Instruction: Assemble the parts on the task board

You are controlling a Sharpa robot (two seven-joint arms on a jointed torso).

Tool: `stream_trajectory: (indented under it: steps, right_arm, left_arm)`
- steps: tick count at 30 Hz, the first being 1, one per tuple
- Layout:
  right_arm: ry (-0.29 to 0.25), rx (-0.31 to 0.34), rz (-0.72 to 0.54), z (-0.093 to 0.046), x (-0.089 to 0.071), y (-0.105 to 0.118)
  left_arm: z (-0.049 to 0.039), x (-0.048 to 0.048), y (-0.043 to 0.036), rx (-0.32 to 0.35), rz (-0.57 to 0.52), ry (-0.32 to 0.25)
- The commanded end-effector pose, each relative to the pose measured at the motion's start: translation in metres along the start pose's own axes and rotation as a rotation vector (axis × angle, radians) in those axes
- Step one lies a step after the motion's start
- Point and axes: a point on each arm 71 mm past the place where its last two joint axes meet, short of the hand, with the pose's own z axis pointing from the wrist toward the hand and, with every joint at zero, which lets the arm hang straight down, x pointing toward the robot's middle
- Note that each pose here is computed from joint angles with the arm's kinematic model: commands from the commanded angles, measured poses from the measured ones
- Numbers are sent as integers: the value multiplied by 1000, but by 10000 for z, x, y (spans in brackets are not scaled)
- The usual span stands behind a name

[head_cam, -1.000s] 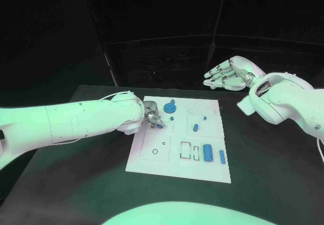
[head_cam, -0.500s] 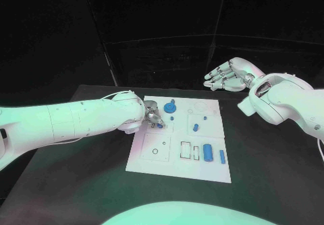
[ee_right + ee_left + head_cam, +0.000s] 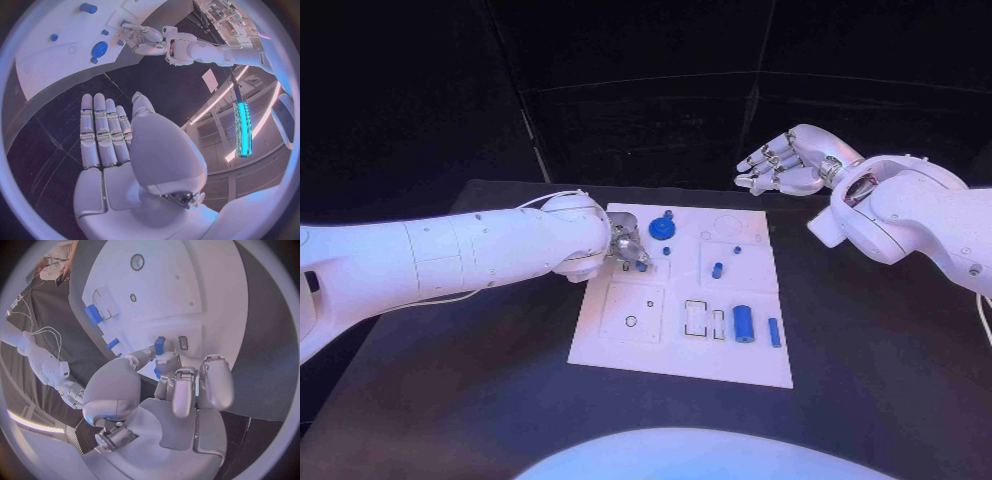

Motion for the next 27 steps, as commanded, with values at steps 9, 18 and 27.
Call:
stream_trajectory:
  steps: [9,18,27]
  right_arm:
    - [28,9,-5,8,16,1]
    - [28,10,-5,8,14,-1]
    - [28,10,-5,7,15,1]
  left_arm:
    - [14,39,3,-10,23,32]
    - [32,27,5,-14,22,27]
    - [46,21,10,-19,24,30]
